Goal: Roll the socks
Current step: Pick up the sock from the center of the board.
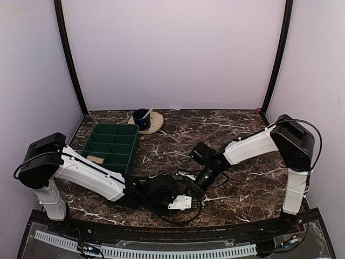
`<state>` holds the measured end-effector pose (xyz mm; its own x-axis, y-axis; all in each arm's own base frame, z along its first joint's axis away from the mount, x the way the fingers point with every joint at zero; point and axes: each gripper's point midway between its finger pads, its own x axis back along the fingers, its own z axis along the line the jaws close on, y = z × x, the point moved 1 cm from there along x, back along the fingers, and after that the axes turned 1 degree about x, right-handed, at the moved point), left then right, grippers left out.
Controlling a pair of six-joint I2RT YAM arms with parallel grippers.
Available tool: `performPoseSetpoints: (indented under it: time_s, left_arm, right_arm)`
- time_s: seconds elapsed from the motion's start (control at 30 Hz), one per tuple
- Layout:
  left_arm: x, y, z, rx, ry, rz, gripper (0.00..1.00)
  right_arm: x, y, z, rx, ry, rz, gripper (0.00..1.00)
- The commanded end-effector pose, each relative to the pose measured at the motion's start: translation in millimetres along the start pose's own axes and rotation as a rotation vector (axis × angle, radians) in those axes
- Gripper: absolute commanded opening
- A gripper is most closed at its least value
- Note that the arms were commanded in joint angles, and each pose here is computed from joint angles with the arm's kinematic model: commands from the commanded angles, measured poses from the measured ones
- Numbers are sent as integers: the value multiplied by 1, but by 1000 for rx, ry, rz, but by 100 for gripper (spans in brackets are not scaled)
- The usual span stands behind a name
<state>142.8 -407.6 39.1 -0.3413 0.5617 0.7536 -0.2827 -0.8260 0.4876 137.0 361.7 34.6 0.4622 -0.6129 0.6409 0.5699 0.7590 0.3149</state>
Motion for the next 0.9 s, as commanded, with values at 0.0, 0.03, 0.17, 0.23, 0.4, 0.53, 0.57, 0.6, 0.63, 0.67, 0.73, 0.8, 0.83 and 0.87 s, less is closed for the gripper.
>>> performPoseSetpoints:
  time_s: [0.0, 0.03, 0.17, 0.23, 0.4, 0.53, 0.57, 0.6, 0.63, 0.67, 0.73, 0.8, 0.83, 0.87]
  left_arm:
    - [-4, 7, -1, -23, -4, -13, 42]
    - [-5, 7, -2, -24, -8, -10, 41]
    - [-11, 2, -9, -32, -32, 9, 37]
    - [-13, 0, -12, -37, -42, 17, 35]
    - [-19, -7, -21, -46, -76, 42, 23]
    - [-23, -10, -27, -45, -101, 60, 12]
    - [-24, -11, -28, -44, -104, 64, 9]
    - [-25, -12, -28, -44, -105, 66, 6]
    - [-25, -13, -28, -42, -103, 69, 1]
    - [-25, -13, -27, -41, -98, 71, 0]
    - [-24, -14, -26, -39, -93, 72, 0]
    - [-23, -14, -25, -41, -85, 75, 0]
    - [-22, -14, -25, -42, -84, 73, 0]
    - [-21, -14, -24, -43, -81, 73, 0]
  right_arm:
    - [-11, -29, -16, -79, -36, 95, 0]
    - [-11, -29, -16, -80, -36, 94, 0]
    - [-11, -29, -16, -82, -34, 95, 0]
    - [-11, -30, -16, -83, -32, 96, 0]
    - [-10, -29, -15, -85, -30, 93, 0]
    - [-11, -29, -17, -89, -36, 92, 2]
    - [-11, -29, -17, -90, -40, 93, 4]
    - [-10, -29, -18, -92, -44, 92, 7]
    - [-10, -29, -18, -94, -45, 91, 11]
    - [-10, -30, -18, -97, -48, 91, 15]
    - [-9, -31, -19, -97, -52, 87, 21]
    - [-7, -32, -19, -101, -55, 81, 25]
    - [-6, -33, -19, -102, -55, 79, 26]
    - [-5, -33, -18, -103, -56, 74, 28]
